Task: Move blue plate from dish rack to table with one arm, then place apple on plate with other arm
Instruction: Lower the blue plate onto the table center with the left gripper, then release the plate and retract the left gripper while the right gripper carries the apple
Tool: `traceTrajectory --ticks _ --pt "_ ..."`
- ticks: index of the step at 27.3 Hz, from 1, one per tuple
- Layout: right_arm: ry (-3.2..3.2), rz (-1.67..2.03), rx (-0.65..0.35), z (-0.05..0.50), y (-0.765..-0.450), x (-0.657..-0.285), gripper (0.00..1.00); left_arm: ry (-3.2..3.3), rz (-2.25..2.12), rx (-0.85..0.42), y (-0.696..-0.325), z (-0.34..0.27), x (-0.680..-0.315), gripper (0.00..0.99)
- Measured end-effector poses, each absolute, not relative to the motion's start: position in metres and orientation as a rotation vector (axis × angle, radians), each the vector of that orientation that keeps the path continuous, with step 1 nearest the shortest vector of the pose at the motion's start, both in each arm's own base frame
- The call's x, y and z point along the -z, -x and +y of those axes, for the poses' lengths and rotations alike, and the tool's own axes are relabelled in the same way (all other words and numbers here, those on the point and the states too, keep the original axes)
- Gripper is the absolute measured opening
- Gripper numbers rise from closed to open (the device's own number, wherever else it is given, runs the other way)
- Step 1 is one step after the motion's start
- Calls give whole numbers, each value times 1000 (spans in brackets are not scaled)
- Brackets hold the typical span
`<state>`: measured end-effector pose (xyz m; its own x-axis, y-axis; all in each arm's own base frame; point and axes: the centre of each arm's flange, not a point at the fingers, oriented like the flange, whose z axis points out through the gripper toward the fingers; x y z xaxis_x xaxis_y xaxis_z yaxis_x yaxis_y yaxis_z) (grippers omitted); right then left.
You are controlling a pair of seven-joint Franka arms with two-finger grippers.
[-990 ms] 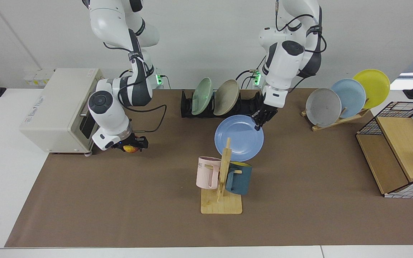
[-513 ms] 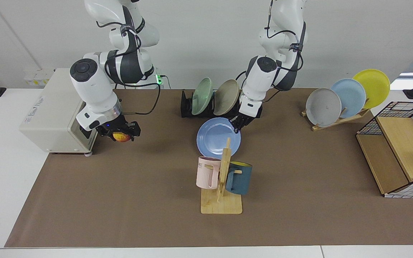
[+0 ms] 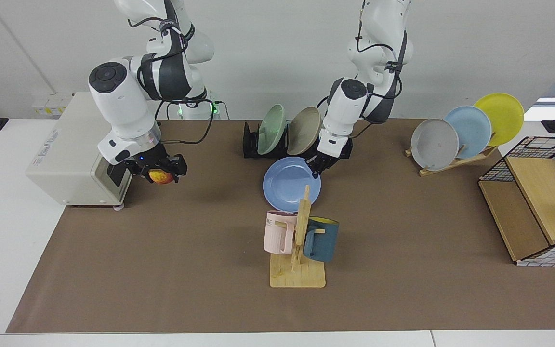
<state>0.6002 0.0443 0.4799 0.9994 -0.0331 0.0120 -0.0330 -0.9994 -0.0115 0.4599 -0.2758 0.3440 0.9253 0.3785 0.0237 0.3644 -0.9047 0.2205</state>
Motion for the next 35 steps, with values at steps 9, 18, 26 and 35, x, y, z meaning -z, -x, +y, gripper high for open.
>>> traceTrajectory --ticks 9,18,26,35 --pt "3130 55 10 46 -600 -477 731 -2871 544 -112 -465 -269 -342 57" --pt "3130 58 5 47 -599 -476 731 -2860 546 -130 -469 -268 -341 70" --pt "3130 63 3 47 -599 -476 731 -2875 486 -138 -476 -264 -338 542" --pt "3131 94 -29 61 -596 -474 731 -2963 405 -122 -492 -260 -353 991"
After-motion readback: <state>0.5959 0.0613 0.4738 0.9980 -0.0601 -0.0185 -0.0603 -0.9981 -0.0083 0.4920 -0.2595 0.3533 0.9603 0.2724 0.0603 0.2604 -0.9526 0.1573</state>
